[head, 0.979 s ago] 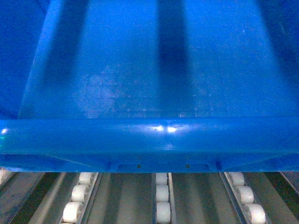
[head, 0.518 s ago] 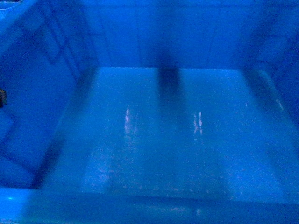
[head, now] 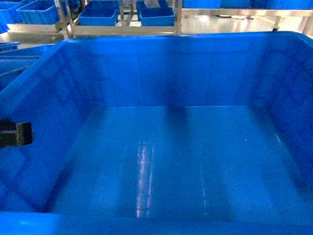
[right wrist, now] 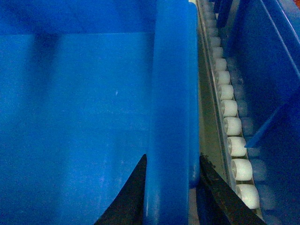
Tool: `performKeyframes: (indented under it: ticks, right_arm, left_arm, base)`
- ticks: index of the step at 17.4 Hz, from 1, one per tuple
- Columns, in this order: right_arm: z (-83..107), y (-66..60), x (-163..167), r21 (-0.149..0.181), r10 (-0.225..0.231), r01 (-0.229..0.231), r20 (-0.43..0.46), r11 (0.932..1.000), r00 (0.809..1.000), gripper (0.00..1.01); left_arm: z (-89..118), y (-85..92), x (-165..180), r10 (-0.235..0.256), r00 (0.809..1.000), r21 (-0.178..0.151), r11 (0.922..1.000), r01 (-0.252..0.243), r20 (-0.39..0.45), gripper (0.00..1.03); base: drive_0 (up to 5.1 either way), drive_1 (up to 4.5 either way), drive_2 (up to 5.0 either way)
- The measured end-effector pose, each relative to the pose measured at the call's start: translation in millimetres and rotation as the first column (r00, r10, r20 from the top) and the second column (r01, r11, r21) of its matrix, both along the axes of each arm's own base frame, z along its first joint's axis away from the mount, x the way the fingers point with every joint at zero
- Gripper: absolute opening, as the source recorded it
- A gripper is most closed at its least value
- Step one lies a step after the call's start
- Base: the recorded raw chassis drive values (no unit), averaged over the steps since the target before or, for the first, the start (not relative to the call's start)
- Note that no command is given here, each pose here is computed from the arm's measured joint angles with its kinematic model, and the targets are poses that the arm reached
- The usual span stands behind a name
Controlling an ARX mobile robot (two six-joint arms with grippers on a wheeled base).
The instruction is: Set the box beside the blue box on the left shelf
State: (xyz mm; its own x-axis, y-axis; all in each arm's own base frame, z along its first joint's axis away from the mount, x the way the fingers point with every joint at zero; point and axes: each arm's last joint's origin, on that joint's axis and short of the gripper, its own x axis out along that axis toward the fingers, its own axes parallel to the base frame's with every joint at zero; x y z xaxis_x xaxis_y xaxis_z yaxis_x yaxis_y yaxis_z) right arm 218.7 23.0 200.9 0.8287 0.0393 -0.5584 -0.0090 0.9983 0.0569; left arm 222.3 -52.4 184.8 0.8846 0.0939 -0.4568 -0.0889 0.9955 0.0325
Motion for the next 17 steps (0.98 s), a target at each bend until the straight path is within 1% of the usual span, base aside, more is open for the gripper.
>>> performKeyframes:
  ticks: [1, 3, 5, 7, 9, 11, 13, 14, 15, 16, 17]
  right_arm:
    - [-0.7, 0.1, 1, -0.002, -0.002, 0.002, -0.002, 1.0000, 1.000, 0.21]
    - [-2.5, 1.0, 1, -0.009, -0.011, 0.011, -0.010, 0.9999, 1.000, 0.21]
    - [-5.4, 1.0, 2, -0.003, -0.019, 0.019, -0.031, 0.9998, 0.999, 0.21]
    - [-6.7, 2.4, 3, -0.003, -0.016, 0.016, -0.042, 0.9999, 0.999, 0.21]
    - [-7.2, 2.4, 3, -0.007, -0.018, 0.018, -0.051, 0.9998, 0.999, 0.21]
    - [-7.8, 2.2, 5, -0.018, -0.028, 0.027, -0.056, 0.9995, 0.998, 0.21]
    - [-7.5, 2.0, 6, -0.020, -0.032, 0.031, -0.047, 0.9993, 0.998, 0.22]
    - [-7.1, 1.6, 7, -0.030, -0.027, 0.026, -0.025, 0.9992, 0.999, 0.34]
    - [-5.6, 0.9, 8, -0.030, -0.027, 0.027, 0.015, 0.9992, 1.000, 0.43]
    - [2.4, 0.8, 9, -0.018, -0.028, 0.029, 0.093, 0.9994, 0.995, 0.54]
    - [11.1, 1.3, 10, 0.001, -0.023, 0.023, 0.166, 0.9997, 0.986, 0.63]
  left_arm:
    - [-2, 0.7, 2, -0.002, 1.000, -0.012, 0.9999, 0.002, -0.004, 0.16]
    - [-3, 0.4, 7, -0.011, 1.000, -0.023, 0.9997, 0.011, -0.013, 0.16]
    - [-4, -0.5, 11, -0.011, 0.999, -0.018, 0.9998, 0.010, -0.033, 0.16]
    - [-3, -0.4, 11, -0.002, 0.999, -0.011, 0.9999, 0.002, -0.047, 0.16]
    - [-3, -0.4, 11, 0.001, 0.998, -0.013, 0.9999, -0.002, -0.059, 0.16]
    - [-3, -3.2, 11, -0.002, 0.997, -0.020, 0.9998, 0.000, -0.078, 0.16]
    - [-3, -9.1, 12, -0.015, 0.998, -0.027, 0.9995, 0.014, -0.054, 0.17]
    - [-3, -10.8, 13, -0.009, 0.999, -0.025, 0.9996, 0.009, -0.031, 0.28]
    - [-3, -11.3, 13, 0.009, 1.000, -0.024, 0.9997, -0.009, -0.006, 0.37]
    - [-2, -11.1, 13, 0.023, 0.999, -0.036, 0.9991, -0.022, 0.029, 0.48]
    - [3, -11.0, 15, 0.040, 0.995, -0.053, 0.9980, -0.035, 0.089, 0.59]
  base:
    - [0.0, 0.00, 0.0]
    - [0.0, 0.00, 0.0]
    - [0.0, 0.00, 0.0]
    - [0.0, 0.00, 0.0]
    - [0.0, 0.00, 0.0]
    - [0.0, 0.00, 0.0]
    - [0.0, 0.00, 0.0]
    - [0.0, 0.00, 0.0]
    - [0.0, 0.00, 0.0]
    - [0.0, 0.00, 0.0]
    - [0.0, 0.00, 0.0]
